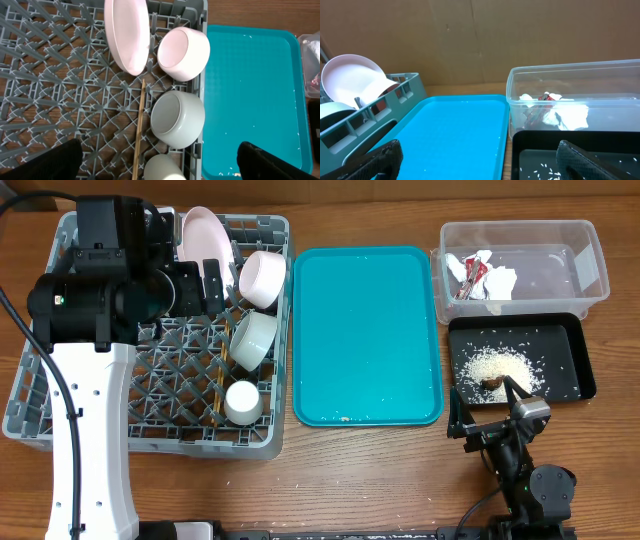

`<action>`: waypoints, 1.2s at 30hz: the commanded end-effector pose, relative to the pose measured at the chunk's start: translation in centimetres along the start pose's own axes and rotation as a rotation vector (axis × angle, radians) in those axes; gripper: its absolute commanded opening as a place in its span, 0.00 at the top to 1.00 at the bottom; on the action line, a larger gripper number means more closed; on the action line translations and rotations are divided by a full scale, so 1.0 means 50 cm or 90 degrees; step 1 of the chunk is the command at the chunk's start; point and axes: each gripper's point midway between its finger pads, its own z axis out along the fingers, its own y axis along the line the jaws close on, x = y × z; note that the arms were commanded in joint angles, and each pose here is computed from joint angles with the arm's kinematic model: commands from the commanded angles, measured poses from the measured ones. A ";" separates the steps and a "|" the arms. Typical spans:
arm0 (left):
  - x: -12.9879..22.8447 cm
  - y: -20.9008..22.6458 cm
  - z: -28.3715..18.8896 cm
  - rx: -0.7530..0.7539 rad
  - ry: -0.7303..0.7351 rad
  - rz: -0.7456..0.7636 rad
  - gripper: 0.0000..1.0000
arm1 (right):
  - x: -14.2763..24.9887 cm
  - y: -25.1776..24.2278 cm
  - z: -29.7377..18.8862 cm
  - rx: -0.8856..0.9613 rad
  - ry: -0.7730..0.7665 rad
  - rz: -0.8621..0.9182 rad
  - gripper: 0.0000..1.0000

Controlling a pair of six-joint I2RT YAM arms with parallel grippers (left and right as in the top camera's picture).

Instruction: Sort waste into correct bins and load items into the dishwasher

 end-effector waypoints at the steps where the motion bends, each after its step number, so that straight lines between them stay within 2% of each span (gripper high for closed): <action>1: -0.003 -0.007 0.000 0.006 -0.002 -0.008 0.00 | 0.002 -0.002 0.000 0.003 -0.005 -0.003 0.00; 5: -0.003 -0.005 -0.001 0.004 -0.004 -0.006 0.00 | 0.002 -0.002 0.000 0.003 -0.005 -0.003 0.00; 10: -0.012 0.017 -0.062 -0.040 -0.069 0.007 0.00 | 0.002 -0.002 0.000 0.003 -0.006 -0.003 0.00; 13: -0.034 -0.007 -0.094 0.007 -0.206 0.032 0.00 | 0.002 -0.002 0.000 0.003 -0.006 -0.003 0.00; 17: -0.015 -0.024 -0.099 0.055 -0.355 0.056 0.00 | 0.002 -0.002 0.000 0.003 -0.005 -0.003 0.00; 21: 0.068 -0.014 -0.077 0.064 -0.454 0.067 0.00 | 0.002 -0.002 0.000 0.003 -0.005 -0.003 0.00; 27: 0.247 0.010 -0.016 0.065 -0.571 0.093 0.00 | 0.002 -0.002 0.000 0.003 -0.006 -0.003 0.00; 30: 0.292 0.017 0.010 0.056 -0.592 0.115 0.00 | 0.002 -0.002 0.000 0.003 -0.005 -0.003 0.00; 34: 0.316 0.018 0.042 0.054 -0.615 0.135 0.00 | 0.002 -0.002 0.000 0.003 -0.006 -0.003 0.00; 36: 0.327 0.009 0.055 0.046 -0.630 0.181 0.00 | 0.002 -0.002 0.000 0.003 -0.006 -0.003 0.00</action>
